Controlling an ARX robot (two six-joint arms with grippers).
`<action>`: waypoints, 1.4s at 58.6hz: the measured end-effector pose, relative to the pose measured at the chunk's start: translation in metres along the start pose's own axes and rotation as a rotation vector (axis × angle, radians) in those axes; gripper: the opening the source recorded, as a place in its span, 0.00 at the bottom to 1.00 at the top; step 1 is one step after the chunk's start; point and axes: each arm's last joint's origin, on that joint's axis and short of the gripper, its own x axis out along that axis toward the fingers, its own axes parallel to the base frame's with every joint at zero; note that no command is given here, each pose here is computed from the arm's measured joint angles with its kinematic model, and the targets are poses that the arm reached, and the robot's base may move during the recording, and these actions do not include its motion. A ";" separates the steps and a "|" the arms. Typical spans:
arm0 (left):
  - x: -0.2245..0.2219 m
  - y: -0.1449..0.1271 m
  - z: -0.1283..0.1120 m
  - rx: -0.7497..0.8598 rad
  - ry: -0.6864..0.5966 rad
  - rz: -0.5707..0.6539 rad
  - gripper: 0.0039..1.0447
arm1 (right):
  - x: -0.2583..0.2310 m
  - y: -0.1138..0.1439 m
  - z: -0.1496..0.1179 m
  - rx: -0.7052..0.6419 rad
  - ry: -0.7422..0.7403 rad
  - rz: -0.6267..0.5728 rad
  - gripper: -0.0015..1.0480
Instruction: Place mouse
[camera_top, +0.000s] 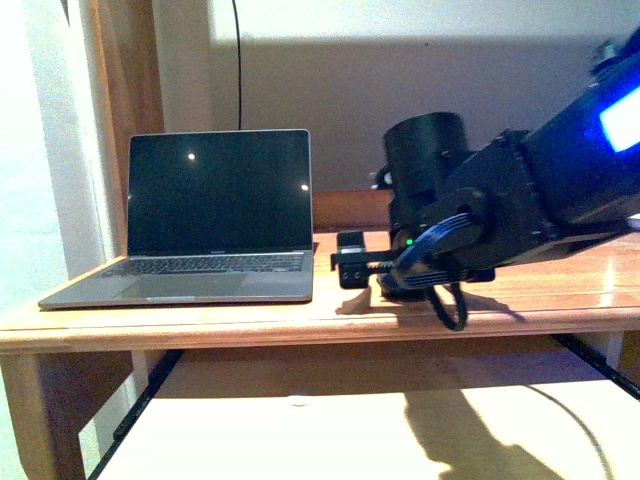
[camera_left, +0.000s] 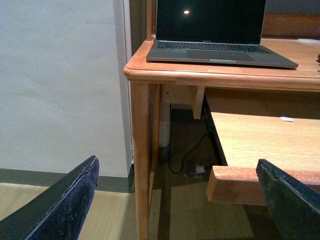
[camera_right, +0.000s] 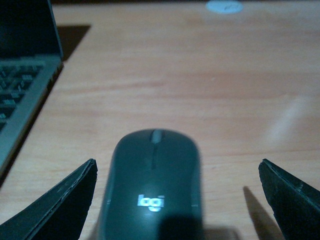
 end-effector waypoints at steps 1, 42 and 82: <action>0.000 0.000 0.000 0.000 0.000 0.000 0.93 | -0.005 -0.007 0.003 0.019 -0.017 0.011 0.93; 0.000 0.000 0.000 0.000 0.000 0.000 0.93 | -0.189 -0.194 -0.097 0.113 0.014 0.537 0.93; 0.000 0.000 0.000 0.000 0.000 0.000 0.93 | -0.215 -0.168 -0.169 -0.080 0.130 0.792 0.93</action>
